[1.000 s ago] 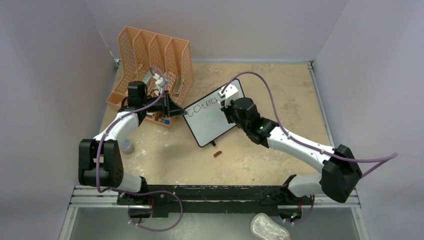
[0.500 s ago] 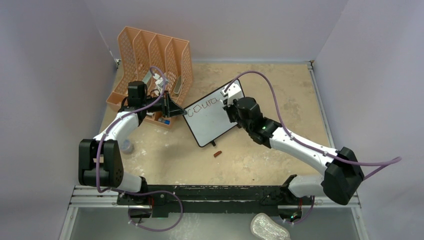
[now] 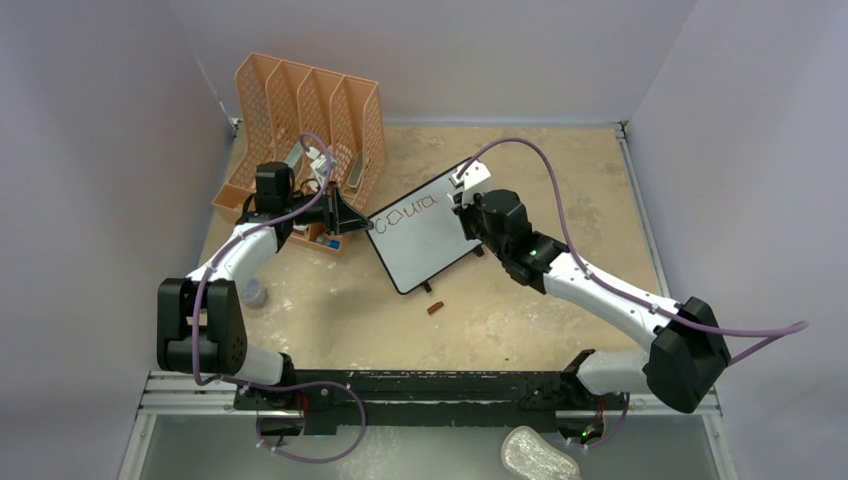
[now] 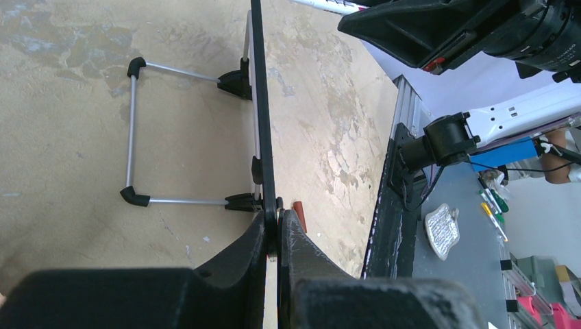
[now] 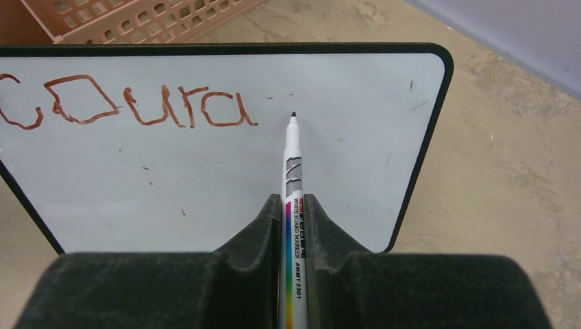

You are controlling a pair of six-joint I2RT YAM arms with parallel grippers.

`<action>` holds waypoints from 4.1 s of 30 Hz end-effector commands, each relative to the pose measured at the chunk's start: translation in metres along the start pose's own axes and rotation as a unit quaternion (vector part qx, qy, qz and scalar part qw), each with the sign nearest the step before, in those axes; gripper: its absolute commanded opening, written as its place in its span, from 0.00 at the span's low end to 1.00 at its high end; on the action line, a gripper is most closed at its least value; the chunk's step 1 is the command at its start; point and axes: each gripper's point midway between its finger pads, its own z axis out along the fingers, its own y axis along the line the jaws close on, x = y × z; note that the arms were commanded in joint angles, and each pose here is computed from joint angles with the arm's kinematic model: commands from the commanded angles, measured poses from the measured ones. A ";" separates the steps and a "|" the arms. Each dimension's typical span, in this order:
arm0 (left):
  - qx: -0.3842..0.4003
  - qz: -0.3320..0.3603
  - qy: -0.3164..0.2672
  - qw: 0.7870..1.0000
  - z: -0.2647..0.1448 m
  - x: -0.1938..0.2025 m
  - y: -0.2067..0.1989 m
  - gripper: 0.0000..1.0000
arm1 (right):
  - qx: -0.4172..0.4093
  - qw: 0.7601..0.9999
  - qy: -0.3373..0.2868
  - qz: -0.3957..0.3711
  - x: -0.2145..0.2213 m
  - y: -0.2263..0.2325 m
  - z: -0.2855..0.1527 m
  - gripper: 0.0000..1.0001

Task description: Write a sentence on the whiteboard

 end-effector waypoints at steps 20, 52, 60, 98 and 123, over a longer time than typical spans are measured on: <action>0.003 0.000 0.015 1.000 0.006 0.008 0.002 0.00 | -0.010 0.999 -0.049 0.009 -0.036 0.003 0.010 0.00; 0.000 -0.001 0.016 1.000 0.006 0.008 0.003 0.00 | -0.056 0.998 -0.029 -0.008 -0.025 0.018 0.004 0.00; 0.001 0.000 0.016 1.000 0.006 0.008 0.003 0.00 | -0.046 0.999 -0.008 -0.011 -0.008 0.014 0.001 0.00; 0.001 -0.001 0.017 1.000 0.006 0.009 0.003 0.00 | -0.014 0.999 -0.046 -0.002 -0.035 -0.001 0.010 0.00; 0.000 -0.003 0.017 1.000 0.006 0.009 0.004 0.00 | -0.018 1.000 -0.024 -0.003 -0.022 0.001 0.010 0.00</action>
